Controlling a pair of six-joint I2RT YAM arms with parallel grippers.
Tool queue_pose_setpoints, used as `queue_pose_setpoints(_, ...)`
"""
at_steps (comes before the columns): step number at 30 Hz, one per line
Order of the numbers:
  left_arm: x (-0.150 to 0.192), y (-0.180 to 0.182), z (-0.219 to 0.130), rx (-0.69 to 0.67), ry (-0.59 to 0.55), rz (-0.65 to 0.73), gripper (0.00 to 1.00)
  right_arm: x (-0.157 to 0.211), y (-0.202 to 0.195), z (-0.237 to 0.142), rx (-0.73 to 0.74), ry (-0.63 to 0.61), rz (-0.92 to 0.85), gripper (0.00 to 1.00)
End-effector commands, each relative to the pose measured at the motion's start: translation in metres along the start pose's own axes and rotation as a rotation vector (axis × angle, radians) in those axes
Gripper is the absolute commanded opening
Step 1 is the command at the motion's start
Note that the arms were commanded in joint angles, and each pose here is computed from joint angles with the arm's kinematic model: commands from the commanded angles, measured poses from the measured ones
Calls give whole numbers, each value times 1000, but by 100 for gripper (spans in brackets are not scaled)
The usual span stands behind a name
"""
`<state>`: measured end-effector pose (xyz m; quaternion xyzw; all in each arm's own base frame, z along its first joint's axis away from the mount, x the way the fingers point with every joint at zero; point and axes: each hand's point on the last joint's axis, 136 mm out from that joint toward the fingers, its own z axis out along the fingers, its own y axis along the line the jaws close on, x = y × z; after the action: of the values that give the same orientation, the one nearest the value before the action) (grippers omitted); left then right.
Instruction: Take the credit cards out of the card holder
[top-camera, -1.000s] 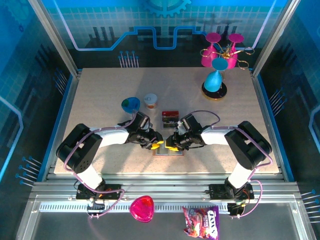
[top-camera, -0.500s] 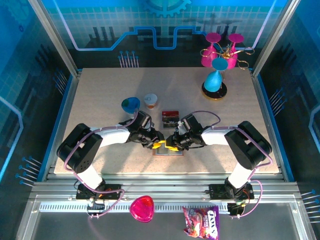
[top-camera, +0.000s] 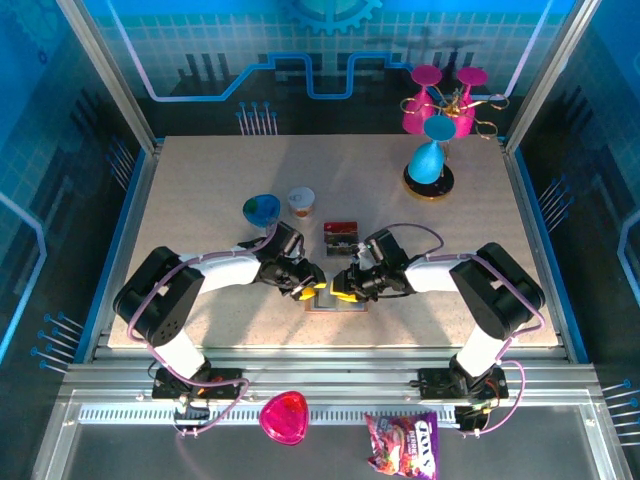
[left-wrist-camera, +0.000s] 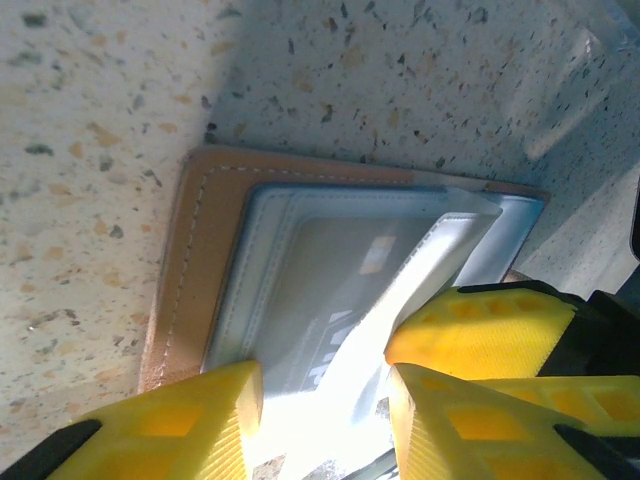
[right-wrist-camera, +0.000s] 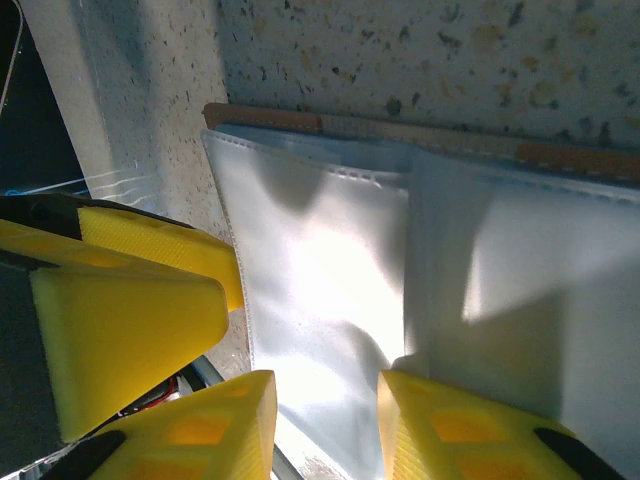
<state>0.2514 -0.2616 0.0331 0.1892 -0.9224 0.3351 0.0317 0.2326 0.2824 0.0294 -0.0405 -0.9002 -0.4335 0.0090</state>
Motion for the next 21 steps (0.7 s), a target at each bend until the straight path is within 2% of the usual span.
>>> queue_pose_setpoints(1, 3, -2, 1, -3, 10, 14, 38, 1, -16, -2, 24, -5, 51, 33)
queue_pose_setpoints(11, 5, -21, 4, 90, 36, 12, 28, 2, -16, 0, 12, -1, 57, 33)
queue_pose_setpoints(17, 6, -25, 1, 98, 33, 19, 28, 0, -12, -3, 3, -10, 52, 33)
queue_pose_setpoints(21, 6, -29, -1, 109, 33, 29, 30, -2, 5, -14, -14, -25, 21, 35)
